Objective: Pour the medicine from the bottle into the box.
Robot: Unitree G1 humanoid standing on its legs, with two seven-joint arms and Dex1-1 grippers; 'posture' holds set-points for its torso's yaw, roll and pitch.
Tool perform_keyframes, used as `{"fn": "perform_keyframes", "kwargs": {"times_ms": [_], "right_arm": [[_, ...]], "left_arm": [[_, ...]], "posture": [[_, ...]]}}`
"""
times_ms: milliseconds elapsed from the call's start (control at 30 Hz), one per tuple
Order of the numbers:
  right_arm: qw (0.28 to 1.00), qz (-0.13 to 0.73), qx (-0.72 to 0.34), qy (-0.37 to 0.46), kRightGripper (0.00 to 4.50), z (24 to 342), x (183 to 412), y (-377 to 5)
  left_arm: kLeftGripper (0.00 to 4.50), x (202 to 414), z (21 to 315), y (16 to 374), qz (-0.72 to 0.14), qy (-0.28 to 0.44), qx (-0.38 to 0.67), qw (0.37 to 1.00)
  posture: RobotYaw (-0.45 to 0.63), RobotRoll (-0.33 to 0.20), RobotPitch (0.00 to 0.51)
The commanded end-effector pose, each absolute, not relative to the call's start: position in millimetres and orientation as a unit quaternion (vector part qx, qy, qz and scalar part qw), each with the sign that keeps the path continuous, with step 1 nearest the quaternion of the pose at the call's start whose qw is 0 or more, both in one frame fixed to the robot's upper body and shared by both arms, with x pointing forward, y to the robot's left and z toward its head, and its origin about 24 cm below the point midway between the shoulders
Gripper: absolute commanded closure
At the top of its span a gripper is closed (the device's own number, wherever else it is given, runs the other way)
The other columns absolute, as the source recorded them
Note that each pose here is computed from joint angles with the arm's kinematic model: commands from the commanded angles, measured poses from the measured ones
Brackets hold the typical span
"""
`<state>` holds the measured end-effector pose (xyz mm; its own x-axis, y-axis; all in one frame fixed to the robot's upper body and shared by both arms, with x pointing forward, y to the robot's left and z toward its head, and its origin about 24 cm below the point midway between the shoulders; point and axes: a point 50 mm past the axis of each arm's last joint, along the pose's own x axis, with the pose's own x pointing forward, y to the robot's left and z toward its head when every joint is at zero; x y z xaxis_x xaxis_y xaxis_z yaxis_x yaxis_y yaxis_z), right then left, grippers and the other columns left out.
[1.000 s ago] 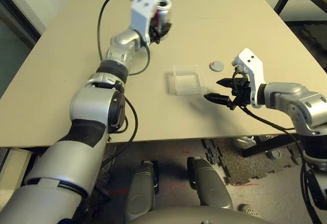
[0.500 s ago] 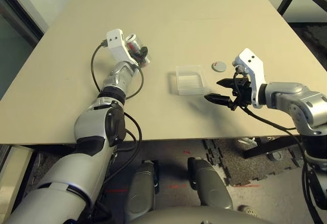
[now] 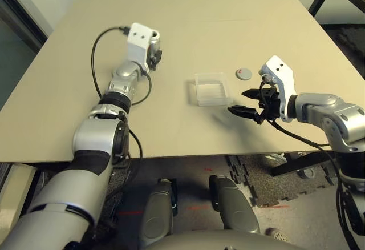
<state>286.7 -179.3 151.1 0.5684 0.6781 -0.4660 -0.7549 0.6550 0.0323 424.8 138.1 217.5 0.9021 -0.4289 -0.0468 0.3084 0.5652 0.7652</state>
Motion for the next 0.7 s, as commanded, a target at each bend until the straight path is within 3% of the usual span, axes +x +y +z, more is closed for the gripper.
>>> {"fn": "perform_keyframes", "kwargs": {"times_ms": [33,167,267,433,700], "right_arm": [[0.88,0.408,-0.078,0.232,0.0,143,287,-176],[0.884,0.405,-0.069,0.222,0.0,140,291,-172],[0.89,0.399,-0.064,0.213,0.0,140,295,-170],[0.896,0.39,-0.056,0.204,0.0,141,296,-169],[0.898,0.384,-0.055,0.205,0.0,140,297,-172]], "left_arm": [[2.07,416,234,81,-0.289,-0.142,0.699,0.639],[2.07,406,216,47,-0.326,-0.18,0.862,0.343],[2.07,400,203,35,-0.345,-0.212,0.889,0.215],[2.07,394,211,10,-0.334,-0.254,0.889,0.181],[2.07,390,212,4,-0.348,-0.261,0.875,0.21]], "posture": [[-0.17,0.0,0.119],[-0.19,0.0,0.11],[-0.22,0.0,0.115],[-0.24,0.0,0.121],[-0.23,0.0,0.121]]}}
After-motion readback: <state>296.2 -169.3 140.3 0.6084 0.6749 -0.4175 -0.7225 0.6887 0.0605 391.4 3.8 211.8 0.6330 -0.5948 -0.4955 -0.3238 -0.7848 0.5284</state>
